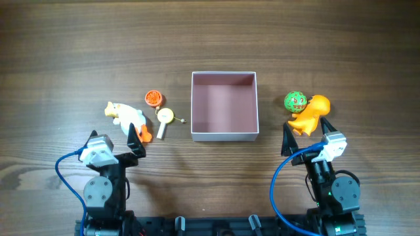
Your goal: Pack container
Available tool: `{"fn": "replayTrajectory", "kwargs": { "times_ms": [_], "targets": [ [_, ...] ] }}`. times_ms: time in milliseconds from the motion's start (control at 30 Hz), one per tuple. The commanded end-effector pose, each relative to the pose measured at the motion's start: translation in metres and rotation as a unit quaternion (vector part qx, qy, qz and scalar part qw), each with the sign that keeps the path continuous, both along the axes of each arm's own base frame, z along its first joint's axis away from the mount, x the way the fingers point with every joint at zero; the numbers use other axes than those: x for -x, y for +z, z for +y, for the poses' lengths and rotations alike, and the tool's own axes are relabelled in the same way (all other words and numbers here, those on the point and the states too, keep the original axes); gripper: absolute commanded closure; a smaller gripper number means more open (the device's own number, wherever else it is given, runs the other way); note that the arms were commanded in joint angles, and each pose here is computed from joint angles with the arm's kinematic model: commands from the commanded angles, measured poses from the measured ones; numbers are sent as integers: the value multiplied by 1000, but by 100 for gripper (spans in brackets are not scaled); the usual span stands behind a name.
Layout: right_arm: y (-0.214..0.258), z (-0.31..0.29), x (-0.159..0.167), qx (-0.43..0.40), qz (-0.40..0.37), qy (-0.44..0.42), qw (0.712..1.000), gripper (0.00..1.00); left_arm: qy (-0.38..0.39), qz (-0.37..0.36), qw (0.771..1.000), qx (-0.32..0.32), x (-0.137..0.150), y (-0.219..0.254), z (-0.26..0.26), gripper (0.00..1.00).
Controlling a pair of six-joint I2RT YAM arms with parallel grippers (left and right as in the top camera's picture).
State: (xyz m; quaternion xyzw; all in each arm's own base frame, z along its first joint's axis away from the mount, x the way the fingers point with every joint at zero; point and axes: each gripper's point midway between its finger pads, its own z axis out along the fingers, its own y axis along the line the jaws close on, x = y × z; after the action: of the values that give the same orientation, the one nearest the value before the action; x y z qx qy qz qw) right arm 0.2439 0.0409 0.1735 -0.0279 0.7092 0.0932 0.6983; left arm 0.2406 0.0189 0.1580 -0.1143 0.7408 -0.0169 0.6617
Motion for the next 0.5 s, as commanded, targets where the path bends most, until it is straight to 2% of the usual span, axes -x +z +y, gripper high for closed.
{"fn": "replayTrajectory", "kwargs": {
  "times_ms": [0, 167, 333, 467],
  "targets": [
    [2, 0, 0, -8, -4, 1, 1000, 0, -8, -1, 1000, -10, 0, -1, -2, 0],
    [2, 0, 0, -12, -4, 2, 1000, 0, -8, 0, 1000, -10, 0, -1, -2, 0],
    [21, -1, 2, -59, -13, 0, 998, 0, -8, -1, 1000, -10, 0, -1, -2, 0],
    [57, -24, 4, -98, 12, -68, 993, 0, -8, 0, 1000, -10, 0, -1, -2, 0]
  ]
}}
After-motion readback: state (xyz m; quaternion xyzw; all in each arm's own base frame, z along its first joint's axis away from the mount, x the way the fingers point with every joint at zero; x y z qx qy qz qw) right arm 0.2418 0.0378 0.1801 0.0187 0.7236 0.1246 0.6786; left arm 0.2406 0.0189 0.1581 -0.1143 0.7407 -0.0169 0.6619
